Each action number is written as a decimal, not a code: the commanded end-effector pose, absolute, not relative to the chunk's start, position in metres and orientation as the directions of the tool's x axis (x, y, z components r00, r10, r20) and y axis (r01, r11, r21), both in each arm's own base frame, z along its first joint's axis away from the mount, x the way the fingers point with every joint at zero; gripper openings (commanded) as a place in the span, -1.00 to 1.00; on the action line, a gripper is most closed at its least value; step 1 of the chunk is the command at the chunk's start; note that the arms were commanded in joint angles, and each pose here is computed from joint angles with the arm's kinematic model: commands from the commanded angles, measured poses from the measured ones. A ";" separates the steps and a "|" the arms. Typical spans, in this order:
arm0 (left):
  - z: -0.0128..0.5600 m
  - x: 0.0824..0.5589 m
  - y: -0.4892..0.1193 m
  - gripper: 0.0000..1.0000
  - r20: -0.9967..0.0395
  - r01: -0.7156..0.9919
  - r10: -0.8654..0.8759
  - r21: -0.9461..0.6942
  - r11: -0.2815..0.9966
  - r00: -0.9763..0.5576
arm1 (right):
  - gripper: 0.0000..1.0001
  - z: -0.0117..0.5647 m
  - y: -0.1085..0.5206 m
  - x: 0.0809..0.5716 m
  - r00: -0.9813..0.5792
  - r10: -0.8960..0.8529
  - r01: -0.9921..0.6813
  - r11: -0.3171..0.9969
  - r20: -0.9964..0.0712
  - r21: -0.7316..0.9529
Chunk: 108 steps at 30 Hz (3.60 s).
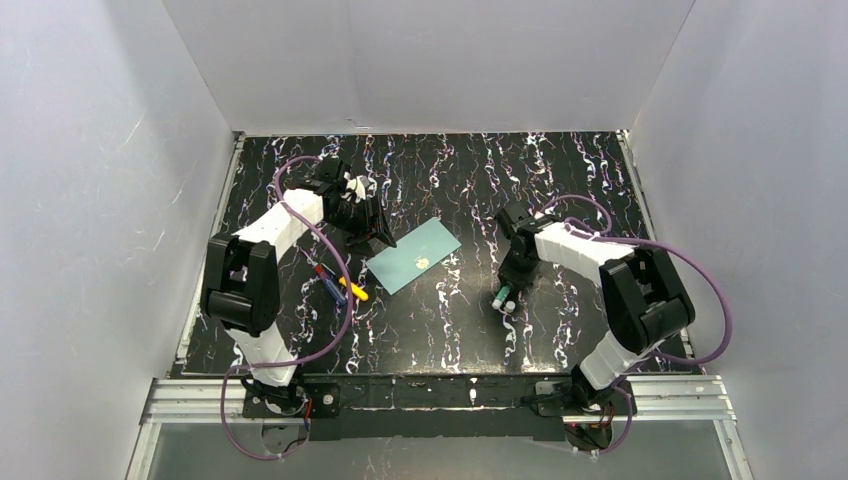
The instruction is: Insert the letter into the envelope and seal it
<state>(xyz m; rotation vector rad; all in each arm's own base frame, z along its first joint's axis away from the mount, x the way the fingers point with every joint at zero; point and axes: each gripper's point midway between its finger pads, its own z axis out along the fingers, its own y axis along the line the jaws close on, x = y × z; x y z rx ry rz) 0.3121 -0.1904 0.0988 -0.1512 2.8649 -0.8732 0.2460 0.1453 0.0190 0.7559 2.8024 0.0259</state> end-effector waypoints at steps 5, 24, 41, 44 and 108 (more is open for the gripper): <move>0.131 0.312 -0.189 0.24 -0.193 0.003 -0.134 -0.581 0.814 -0.972 | -0.67 0.059 0.175 0.307 -0.812 0.442 0.362 0.894 -0.382 0.265; 0.263 0.337 -0.283 0.61 -0.444 0.380 -0.153 -0.867 0.324 -0.883 | -0.68 0.290 0.333 0.373 -0.719 0.344 -0.455 0.424 -0.604 0.783; 0.269 0.343 -0.306 -0.83 -0.421 0.396 -0.079 -0.892 0.219 -0.903 | -0.71 0.307 0.343 0.363 -0.776 0.334 -0.432 0.336 -0.535 0.837; 0.269 0.339 -0.305 -1.00 -0.449 0.429 -0.056 -0.879 0.207 -0.892 | -0.32 0.306 0.339 0.362 -0.765 0.316 -0.446 0.369 -0.561 0.816; 0.256 0.351 -0.265 -1.00 -0.820 0.730 0.086 -0.450 0.515 -0.567 | -0.75 0.314 0.368 0.374 -0.749 0.259 -0.492 0.400 -0.610 0.773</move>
